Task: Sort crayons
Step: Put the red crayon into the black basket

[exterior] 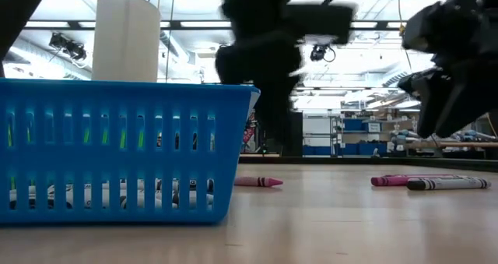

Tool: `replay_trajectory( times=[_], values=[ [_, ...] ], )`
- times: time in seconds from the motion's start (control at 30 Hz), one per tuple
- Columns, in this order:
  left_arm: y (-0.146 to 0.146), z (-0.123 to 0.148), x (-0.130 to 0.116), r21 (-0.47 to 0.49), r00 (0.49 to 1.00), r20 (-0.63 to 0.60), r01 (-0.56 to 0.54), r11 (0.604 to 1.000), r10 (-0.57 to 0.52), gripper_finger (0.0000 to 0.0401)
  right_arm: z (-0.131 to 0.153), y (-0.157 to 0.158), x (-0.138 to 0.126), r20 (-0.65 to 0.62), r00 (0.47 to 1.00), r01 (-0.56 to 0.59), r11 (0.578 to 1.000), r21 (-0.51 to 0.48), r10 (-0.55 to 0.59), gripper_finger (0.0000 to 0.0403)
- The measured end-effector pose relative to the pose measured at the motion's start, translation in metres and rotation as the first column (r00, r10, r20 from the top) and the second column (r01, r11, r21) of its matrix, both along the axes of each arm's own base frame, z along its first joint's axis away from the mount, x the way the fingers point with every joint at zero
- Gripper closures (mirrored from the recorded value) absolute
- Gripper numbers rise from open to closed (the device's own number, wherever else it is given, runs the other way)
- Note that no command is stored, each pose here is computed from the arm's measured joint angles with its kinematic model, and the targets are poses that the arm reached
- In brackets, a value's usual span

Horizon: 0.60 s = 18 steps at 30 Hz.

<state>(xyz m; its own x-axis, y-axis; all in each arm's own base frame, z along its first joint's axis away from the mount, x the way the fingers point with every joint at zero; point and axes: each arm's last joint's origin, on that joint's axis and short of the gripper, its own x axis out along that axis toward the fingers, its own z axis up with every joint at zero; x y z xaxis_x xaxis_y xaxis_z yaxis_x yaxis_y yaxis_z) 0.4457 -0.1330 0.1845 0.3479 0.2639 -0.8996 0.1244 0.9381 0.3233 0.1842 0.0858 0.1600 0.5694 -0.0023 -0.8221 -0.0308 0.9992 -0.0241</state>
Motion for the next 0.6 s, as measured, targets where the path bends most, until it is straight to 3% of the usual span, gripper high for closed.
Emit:
replay_trajectory(
  times=[0.07,0.2,0.4,0.53,0.6],
  values=[
    [0.004,-0.006,-0.009,0.003,1.000,-0.026,-0.008,1.000,0.008,0.0207,-0.004,-0.002,0.005,-0.018,1.000,0.004,1.000,0.023,-0.004,0.0271],
    [0.009,0.000,-0.021,-0.031,0.998,0.054,-0.031,0.999,0.033,0.0207,-0.012,-0.006,0.015,-0.041,0.999,0.014,0.999,0.044,-0.013,0.0271],
    [0.016,0.028,-0.042,-0.120,0.964,0.254,-0.053,0.991,0.082,0.0207,-0.019,-0.011,0.029,-0.107,0.994,0.025,0.999,0.030,-0.022,0.0271],
    [0.023,0.039,-0.048,-0.177,0.933,0.329,-0.091,0.980,0.146,0.0207,-0.023,-0.014,0.034,-0.130,0.991,0.021,1.000,0.018,-0.019,0.0271],
    [0.025,0.041,-0.053,-0.173,0.937,0.310,-0.112,0.979,0.162,0.0207,-0.026,-0.015,0.036,-0.145,0.989,0.024,0.999,0.027,-0.020,0.0271]
  ],
)
